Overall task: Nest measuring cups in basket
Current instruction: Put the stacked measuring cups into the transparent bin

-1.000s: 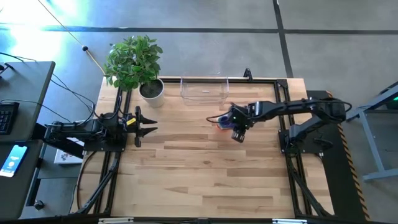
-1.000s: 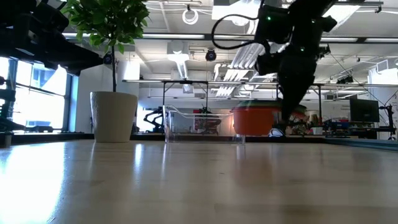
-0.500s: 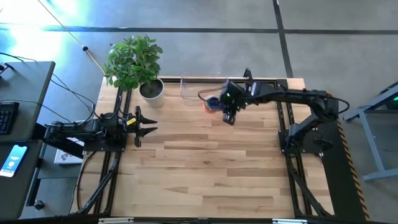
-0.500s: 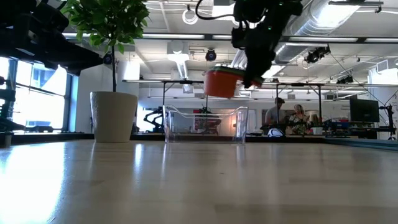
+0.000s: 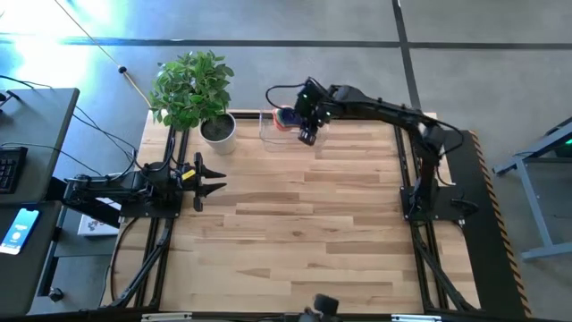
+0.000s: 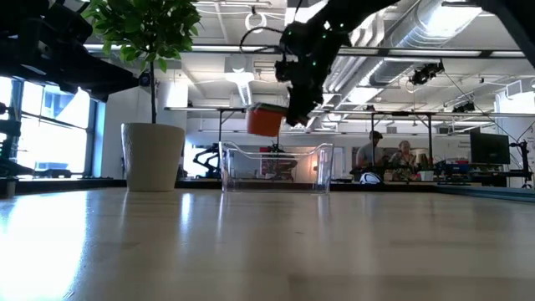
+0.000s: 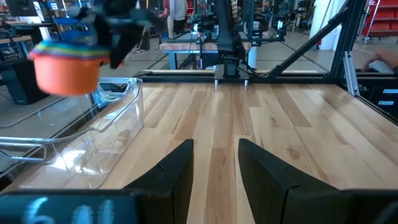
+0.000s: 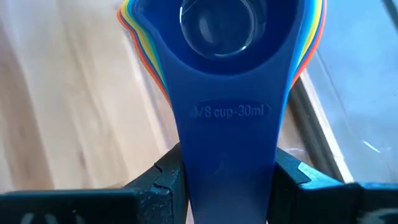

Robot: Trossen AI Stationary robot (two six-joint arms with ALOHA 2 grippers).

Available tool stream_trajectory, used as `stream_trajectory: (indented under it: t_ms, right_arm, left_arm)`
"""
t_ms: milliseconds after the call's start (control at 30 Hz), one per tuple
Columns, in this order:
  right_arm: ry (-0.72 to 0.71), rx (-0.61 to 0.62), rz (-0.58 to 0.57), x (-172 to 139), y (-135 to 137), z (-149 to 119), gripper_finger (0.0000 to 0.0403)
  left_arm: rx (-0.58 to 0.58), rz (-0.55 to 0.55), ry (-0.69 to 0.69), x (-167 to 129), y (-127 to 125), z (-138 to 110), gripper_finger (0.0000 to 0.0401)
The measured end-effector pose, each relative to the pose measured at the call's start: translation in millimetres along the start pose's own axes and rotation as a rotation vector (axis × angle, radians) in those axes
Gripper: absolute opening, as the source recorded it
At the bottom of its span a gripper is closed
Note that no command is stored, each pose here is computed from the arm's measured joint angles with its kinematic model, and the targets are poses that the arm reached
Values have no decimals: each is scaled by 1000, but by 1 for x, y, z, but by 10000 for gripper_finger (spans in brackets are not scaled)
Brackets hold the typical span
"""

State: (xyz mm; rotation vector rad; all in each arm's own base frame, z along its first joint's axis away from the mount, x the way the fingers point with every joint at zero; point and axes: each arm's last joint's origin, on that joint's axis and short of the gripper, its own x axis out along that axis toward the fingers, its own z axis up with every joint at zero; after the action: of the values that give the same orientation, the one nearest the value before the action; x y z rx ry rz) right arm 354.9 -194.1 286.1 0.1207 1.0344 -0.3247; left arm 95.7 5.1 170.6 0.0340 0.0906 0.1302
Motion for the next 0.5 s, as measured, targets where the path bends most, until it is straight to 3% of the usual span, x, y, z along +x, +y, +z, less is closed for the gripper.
stream_trajectory:
  t_ms: [333, 500]
  right_arm:
    - [99, 14, 75, 60, -27, -2, 127]
    - [113, 38, 79, 75, -37, -7, 127]
  left_arm:
    - [0, 0, 0, 0, 0, 0, 117]
    - [0, 0, 0, 0, 0, 0, 117]
